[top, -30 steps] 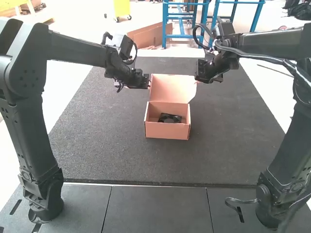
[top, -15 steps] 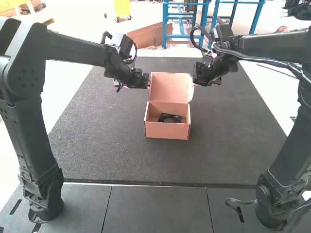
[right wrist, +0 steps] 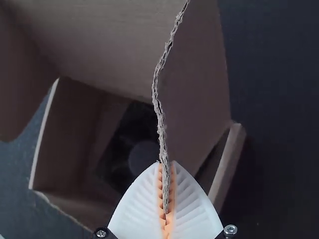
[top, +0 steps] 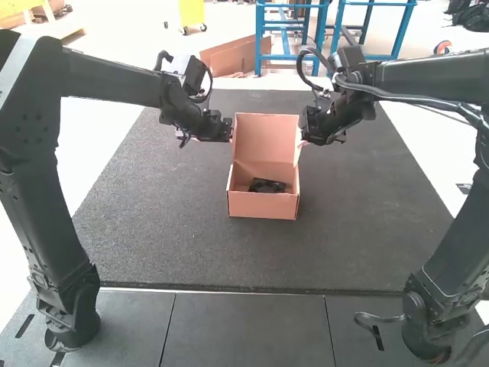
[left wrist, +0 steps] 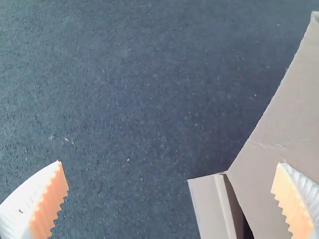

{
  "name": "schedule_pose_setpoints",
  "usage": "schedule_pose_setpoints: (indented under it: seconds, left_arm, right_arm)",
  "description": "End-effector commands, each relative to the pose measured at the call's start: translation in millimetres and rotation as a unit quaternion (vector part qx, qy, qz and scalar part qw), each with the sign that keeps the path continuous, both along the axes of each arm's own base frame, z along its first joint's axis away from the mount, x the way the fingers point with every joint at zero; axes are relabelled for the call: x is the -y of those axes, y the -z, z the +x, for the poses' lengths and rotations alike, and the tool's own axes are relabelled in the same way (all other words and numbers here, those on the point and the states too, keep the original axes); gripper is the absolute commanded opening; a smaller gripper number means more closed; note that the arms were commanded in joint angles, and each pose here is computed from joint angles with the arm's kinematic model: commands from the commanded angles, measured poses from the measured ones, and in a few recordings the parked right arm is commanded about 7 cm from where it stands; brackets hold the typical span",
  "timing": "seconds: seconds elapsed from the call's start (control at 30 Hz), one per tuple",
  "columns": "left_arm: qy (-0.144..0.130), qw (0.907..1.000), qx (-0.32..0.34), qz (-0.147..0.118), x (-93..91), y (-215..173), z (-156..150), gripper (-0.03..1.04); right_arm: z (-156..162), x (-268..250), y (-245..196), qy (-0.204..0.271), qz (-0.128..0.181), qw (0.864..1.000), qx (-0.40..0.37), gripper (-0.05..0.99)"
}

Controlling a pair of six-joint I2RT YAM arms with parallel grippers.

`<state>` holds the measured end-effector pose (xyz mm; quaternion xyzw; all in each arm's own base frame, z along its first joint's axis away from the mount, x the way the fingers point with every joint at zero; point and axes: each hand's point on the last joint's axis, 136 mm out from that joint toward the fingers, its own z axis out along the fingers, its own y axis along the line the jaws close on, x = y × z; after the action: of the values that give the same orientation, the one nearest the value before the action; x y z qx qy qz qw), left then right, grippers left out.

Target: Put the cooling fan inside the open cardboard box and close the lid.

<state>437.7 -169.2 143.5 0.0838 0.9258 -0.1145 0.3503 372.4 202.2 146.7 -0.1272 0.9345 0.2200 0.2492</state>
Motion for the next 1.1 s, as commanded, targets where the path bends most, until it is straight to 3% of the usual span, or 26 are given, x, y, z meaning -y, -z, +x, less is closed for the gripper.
schedule_pose_setpoints:
  seconds: [0.0, 0.2, 0.43, 0.83, 1.07]
  left_arm:
    - [0.017, 0.9996, 0.019, -0.011, 9.2, -17, -5, 0.97]
    - [0.041, 0.9984, 0.004, -0.037, 20.6, -15, -14, 0.97]
    - [0.052, 0.998, -0.004, -0.035, 26.5, -10, -24, 0.97]
    - [0.053, 0.9981, -0.013, -0.029, 20.0, -2, -38, 0.97]
    - [0.052, 0.9982, -0.011, -0.029, 15.4, -6, -46, 0.97]
  right_arm:
    - [-12, -7, 2, -0.022, 0.003, 1.0, -0.007, -0.01]
    - [-15, -8, 4, -0.025, 0.003, 1.0, -0.011, -0.01]
    - [-25, -5, 16, -0.031, -0.006, 0.999, -0.028, -0.01]
    - [-49, -5, 39, -0.06, -0.029, 0.996, -0.056, -0.01]
    - [-60, -1, 51, -0.074, -0.06, 0.993, -0.065, -0.01]
